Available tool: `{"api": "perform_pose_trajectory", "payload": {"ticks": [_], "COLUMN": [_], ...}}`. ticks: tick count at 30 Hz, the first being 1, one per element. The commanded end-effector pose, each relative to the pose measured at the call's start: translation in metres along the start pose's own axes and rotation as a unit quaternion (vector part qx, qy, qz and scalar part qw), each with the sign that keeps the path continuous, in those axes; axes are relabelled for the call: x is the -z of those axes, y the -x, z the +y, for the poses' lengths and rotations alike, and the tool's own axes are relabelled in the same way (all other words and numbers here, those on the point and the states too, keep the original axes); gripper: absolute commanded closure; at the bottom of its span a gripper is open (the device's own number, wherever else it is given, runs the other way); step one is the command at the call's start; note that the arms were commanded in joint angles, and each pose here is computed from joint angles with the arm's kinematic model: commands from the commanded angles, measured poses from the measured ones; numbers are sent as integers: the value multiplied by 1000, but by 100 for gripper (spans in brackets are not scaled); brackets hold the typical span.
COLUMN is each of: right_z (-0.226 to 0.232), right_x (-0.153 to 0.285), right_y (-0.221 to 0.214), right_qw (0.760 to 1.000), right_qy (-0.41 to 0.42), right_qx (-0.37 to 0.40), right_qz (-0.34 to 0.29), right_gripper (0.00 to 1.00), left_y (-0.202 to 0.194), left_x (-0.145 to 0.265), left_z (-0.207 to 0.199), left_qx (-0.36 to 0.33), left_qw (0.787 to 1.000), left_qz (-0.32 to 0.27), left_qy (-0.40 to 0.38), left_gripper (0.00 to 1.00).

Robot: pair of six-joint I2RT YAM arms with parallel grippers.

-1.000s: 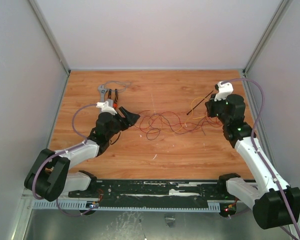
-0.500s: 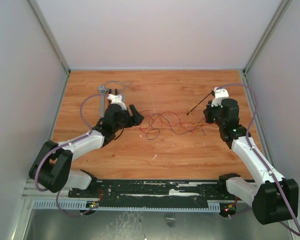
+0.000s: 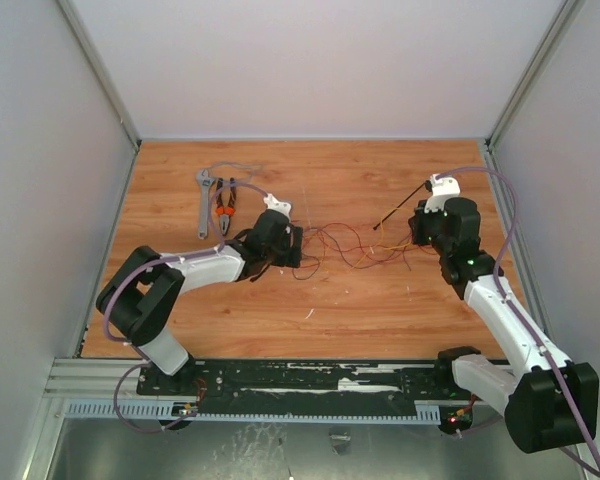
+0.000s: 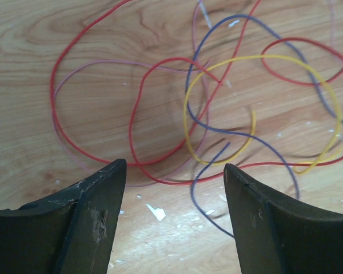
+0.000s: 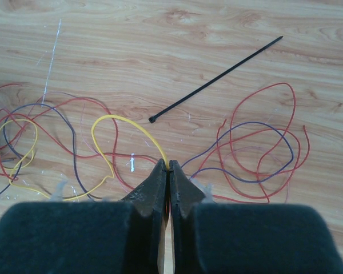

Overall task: Zip-tie the wires
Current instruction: Place the cable at the center of the board.

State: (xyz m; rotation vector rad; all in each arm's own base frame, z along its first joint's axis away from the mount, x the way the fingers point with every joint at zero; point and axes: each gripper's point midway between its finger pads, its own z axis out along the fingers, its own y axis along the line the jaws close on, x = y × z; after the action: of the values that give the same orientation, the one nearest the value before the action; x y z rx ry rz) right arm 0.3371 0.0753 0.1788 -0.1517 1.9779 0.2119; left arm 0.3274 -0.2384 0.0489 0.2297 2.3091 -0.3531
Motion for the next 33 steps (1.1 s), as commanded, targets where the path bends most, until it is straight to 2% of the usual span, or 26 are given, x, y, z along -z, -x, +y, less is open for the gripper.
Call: {"api": "perform_pose_trajectory", "payload": {"ticks": [1,4,11,17,33], "right_z": [1,1,0,0,-1], "right_x": [3,3,3,4,5], "right_y": [14,14,14,15,16], "right_qw": [1000,1000,1000,1000,999], "right_qy": [-4,-3,-4,-7,-7], "right_qx": [1,1,3,4,4], "right_qz": [-26,-26,-26,-29,-31], "right_gripper": [100,100,100,100,100], "left_y": [7,13,25,20,4], "left_x": [-5,-8,-17,-26,-36], "left_z": [6,0,-17,-21,-14], "left_qx": [-24,-25,-30,-30,-35], "left_qw": [999,999,999,1000,999], "left_qz": [-5,-8,-15,-3,16], "left_qy": [30,23,-1,-4,10], "left_gripper": [31,43,57,68,79]}}
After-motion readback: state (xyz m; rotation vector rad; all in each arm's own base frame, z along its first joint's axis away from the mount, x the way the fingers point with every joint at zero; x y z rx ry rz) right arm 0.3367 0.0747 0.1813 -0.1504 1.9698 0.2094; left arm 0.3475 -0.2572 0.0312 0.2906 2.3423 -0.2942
